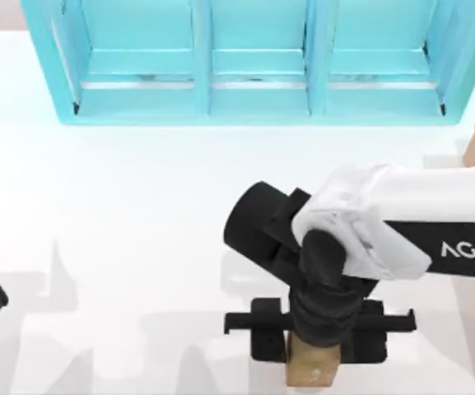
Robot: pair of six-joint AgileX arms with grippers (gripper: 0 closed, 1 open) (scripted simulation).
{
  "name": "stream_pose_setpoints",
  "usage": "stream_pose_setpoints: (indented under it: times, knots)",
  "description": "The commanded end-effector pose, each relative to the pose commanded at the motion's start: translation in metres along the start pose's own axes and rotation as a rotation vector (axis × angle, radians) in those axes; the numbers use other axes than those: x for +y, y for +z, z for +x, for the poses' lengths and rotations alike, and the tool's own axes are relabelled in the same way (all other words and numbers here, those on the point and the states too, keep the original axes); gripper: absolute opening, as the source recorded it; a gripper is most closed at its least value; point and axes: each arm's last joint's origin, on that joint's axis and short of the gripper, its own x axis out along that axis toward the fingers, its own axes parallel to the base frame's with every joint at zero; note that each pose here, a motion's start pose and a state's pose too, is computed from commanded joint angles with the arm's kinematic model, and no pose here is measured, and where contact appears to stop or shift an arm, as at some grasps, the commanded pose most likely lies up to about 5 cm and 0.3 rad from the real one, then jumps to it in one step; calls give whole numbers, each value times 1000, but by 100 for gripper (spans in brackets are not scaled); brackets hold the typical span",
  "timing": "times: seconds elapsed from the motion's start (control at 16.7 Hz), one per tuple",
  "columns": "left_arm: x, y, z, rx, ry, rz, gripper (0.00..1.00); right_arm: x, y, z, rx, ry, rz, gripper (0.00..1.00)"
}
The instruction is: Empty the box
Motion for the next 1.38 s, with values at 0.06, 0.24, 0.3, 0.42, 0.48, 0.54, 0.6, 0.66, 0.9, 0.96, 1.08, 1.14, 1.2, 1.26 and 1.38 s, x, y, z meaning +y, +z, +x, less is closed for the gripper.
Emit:
stream_pose_setpoints:
  times: [0.06,0.24,0.3,0.42,0.48,0.54,0.6,0.66,0.9,0.96,1.08,1.14,1.2,1.26,1.38]
  knots:
    - [0,0,0,0,0,0,100,0,0,0,0,0,0,0]
    - [0,0,0,0,0,0,100,0,0,0,0,0,0,8]
    - [0,0,0,0,0,0,100,0,0,0,0,0,0,15]
    - [0,0,0,0,0,0,100,0,0,0,0,0,0,30]
    - [0,0,0,0,0,0,100,0,0,0,0,0,0,38]
    - [0,0,0,0,0,0,100,0,0,0,0,0,0,45]
    - [0,0,0,0,0,0,100,0,0,0,0,0,0,53]
    - [0,0,0,0,0,0,100,0,0,0,0,0,0,60]
    - [0,0,0,0,0,0,100,0,0,0,0,0,0,90]
    - [0,0,0,0,0,0,100,0,0,0,0,0,0,98]
    - [0,0,0,0,0,0,100,0,0,0,0,0,0,100]
    - [0,0,0,0,0,0,100,0,0,0,0,0,0,100]
    - [0,0,0,0,0,0,100,0,0,0,0,0,0,100]
    - [0,0,0,0,0,0,100,0,0,0,0,0,0,100]
    - [0,0,0,0,0,0,100,0,0,0,0,0,0,100]
